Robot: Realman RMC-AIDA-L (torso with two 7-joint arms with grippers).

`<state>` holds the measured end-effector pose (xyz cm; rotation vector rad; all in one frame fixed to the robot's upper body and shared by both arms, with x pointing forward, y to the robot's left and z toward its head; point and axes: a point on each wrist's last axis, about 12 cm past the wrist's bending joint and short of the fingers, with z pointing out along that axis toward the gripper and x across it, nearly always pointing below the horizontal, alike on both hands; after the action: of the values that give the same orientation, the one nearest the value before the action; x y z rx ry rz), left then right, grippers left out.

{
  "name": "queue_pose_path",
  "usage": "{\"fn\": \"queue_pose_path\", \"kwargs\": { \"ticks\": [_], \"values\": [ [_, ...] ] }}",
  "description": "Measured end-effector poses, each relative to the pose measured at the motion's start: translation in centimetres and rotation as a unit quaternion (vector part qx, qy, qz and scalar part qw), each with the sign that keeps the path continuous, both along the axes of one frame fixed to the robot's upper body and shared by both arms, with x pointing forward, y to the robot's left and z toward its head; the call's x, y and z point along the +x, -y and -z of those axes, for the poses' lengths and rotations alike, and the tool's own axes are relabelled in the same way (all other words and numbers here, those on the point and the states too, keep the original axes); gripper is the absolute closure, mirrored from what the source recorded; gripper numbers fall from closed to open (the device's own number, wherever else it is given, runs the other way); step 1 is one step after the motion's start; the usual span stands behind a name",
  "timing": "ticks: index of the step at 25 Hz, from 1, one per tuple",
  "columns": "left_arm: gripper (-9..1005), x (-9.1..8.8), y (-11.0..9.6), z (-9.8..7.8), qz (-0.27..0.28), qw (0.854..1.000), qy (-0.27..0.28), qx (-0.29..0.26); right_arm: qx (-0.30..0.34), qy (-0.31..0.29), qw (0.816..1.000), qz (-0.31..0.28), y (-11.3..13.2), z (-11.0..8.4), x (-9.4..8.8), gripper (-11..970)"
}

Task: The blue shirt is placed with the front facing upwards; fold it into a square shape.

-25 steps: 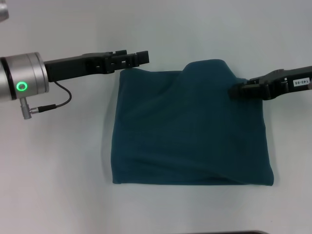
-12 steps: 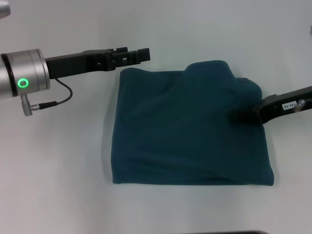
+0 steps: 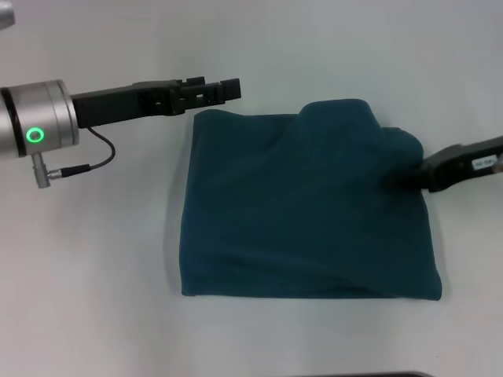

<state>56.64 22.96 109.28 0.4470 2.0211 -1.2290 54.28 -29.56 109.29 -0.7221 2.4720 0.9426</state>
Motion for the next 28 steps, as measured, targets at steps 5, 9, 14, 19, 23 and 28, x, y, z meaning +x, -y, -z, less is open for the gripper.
{"fn": "queue_pose_path", "kwargs": {
  "ticks": [5, 9, 14, 19, 23, 28],
  "values": [
    [31, -0.1, -0.1, 0.0, 0.0, 1.0, 0.0, 0.0, 0.028, 0.04, 0.998, 0.047, 2.5, -1.6, -0.1, 872],
    [32, 0.0, -0.2, -0.1, 0.0, 1.0, 0.001, 0.0, 0.044, 0.054, 0.994, 0.086, 4.5, -2.2, -0.3, 866],
    [32, 0.2, -0.1, 0.0, -0.004, 1.0, 0.002, 0.007, 0.06, 0.043, 0.989, 0.126, 6.2, -1.7, -0.6, 860],
    [32, 0.5, -0.1, -0.1, -0.011, 1.0, 0.006, 0.013, 0.064, 0.021, 0.987, 0.144, 6.9, -0.7, -0.8, 737],
    [33, 0.9, -0.1, -0.1, -0.019, 1.0, 0.007, 0.019, 0.069, 0.011, 0.986, 0.152, 6.6, -0.1, -0.6, 587],
    [33, 1.2, 0.2, -0.1, -0.021, 0.999, 0.01, 0.027, 0.077, 0.003, 0.986, 0.151, 5.4, 0.5, 0.1, 446]
  ]
}}
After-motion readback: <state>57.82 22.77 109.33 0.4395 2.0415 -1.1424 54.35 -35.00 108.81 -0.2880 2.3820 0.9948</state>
